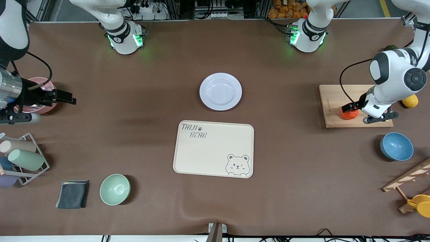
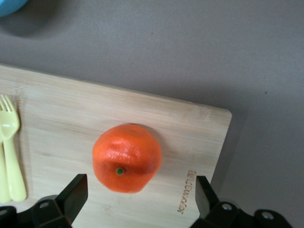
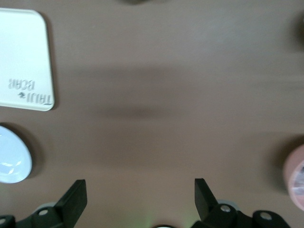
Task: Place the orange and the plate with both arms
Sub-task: 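Lower the left gripper onto the orange on the cutting board, then grasp the orange with the left gripper while the right gripper reaches forward, then carry the orange with the left gripper over the white plate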
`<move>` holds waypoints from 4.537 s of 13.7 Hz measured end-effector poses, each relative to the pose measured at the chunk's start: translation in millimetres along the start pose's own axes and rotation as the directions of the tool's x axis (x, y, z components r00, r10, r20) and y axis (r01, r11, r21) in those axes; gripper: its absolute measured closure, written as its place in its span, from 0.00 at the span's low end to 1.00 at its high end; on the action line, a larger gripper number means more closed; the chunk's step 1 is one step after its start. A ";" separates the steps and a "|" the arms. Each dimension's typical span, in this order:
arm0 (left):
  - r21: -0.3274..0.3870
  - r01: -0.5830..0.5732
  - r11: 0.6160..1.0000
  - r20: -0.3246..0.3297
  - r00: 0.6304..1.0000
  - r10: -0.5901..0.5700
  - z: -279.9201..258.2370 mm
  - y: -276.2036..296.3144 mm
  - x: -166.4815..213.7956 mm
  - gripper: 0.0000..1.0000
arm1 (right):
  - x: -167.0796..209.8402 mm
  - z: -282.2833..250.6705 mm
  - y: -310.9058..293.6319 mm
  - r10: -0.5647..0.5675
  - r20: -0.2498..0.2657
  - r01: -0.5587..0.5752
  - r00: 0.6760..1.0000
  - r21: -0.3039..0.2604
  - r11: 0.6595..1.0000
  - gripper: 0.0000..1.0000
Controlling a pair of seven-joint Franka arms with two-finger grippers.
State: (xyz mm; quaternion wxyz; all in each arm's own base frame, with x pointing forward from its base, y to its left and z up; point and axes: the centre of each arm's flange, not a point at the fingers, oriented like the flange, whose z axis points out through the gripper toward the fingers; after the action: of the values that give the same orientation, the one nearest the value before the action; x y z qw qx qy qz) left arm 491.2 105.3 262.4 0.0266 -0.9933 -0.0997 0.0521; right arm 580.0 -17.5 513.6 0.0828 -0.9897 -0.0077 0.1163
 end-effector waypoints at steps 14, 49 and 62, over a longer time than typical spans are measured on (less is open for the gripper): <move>0.040 -0.038 0.998 0.027 0.999 0.037 43.1 -17.8 5.7 0.00 | 27.3 70.2 -7.5 0.011 0.144 -0.044 0.989 0.227 0.973 0.00; -0.024 0.142 0.990 0.090 0.986 -0.139 -69.3 542.3 -160.5 0.27 | 8.2 333.4 -106.8 -0.160 0.147 -0.010 0.976 0.767 0.642 0.07; 0.077 0.206 0.975 0.154 0.964 -0.216 46.5 586.4 -230.5 0.28 | -5.1 363.0 -139.8 -0.166 0.055 0.065 0.985 0.763 0.643 0.08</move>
State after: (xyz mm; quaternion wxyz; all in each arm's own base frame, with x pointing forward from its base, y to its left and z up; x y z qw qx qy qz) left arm 376.0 -512.9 201.8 0.0538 -0.9683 -0.2051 0.1321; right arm 491.6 179.1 189.8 0.4955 -0.8529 -0.0265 0.1624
